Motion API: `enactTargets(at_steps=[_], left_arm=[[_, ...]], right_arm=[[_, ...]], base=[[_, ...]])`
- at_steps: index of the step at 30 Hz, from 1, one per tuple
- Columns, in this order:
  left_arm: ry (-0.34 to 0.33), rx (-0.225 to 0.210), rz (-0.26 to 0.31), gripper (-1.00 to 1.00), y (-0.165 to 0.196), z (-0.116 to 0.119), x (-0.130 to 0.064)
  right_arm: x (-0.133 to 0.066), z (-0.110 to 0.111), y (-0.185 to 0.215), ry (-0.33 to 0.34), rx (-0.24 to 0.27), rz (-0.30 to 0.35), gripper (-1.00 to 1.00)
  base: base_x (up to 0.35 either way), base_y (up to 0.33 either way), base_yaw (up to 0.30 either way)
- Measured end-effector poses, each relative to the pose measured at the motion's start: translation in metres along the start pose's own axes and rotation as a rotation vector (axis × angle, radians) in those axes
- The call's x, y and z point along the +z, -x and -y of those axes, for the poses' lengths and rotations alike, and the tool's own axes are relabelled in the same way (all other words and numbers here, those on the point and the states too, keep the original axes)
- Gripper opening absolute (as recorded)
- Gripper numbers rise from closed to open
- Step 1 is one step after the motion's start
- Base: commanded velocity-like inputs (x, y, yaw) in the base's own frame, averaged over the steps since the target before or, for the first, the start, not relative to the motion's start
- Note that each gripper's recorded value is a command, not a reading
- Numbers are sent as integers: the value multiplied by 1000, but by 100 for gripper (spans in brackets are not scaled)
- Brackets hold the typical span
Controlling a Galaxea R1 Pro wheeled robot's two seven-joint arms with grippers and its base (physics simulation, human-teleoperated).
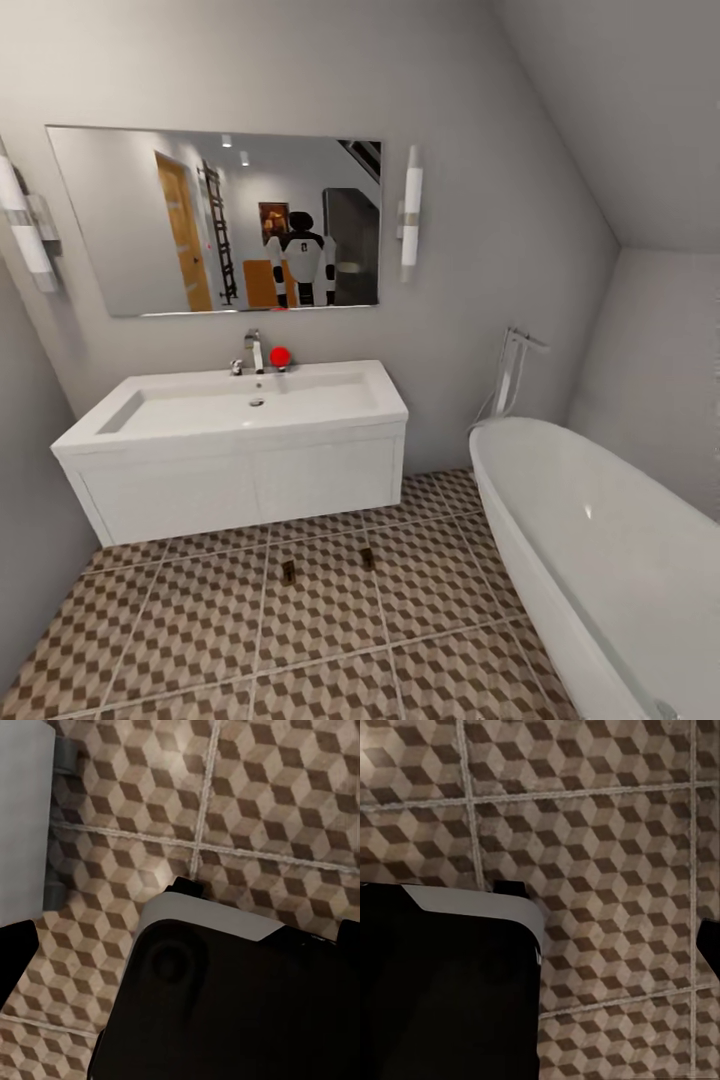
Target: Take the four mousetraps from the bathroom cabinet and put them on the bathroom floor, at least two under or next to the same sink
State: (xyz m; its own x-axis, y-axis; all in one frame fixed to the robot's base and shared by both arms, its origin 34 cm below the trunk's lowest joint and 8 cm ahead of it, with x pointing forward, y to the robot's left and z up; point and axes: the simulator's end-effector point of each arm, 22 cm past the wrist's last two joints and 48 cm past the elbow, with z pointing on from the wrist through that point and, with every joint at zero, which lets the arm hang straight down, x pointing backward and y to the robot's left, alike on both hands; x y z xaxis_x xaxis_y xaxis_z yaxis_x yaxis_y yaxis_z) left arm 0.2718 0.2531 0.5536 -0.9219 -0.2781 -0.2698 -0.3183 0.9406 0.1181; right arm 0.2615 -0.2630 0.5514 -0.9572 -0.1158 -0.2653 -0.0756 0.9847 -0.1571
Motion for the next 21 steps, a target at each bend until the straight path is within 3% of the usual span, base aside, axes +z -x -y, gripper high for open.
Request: enactTargets(at_steps=[21], left_arm=[[0,0,0,100,0,0,0]], right_arm=[[0,-2,3,3,3,14,100]], base=[[0,0,-237]])
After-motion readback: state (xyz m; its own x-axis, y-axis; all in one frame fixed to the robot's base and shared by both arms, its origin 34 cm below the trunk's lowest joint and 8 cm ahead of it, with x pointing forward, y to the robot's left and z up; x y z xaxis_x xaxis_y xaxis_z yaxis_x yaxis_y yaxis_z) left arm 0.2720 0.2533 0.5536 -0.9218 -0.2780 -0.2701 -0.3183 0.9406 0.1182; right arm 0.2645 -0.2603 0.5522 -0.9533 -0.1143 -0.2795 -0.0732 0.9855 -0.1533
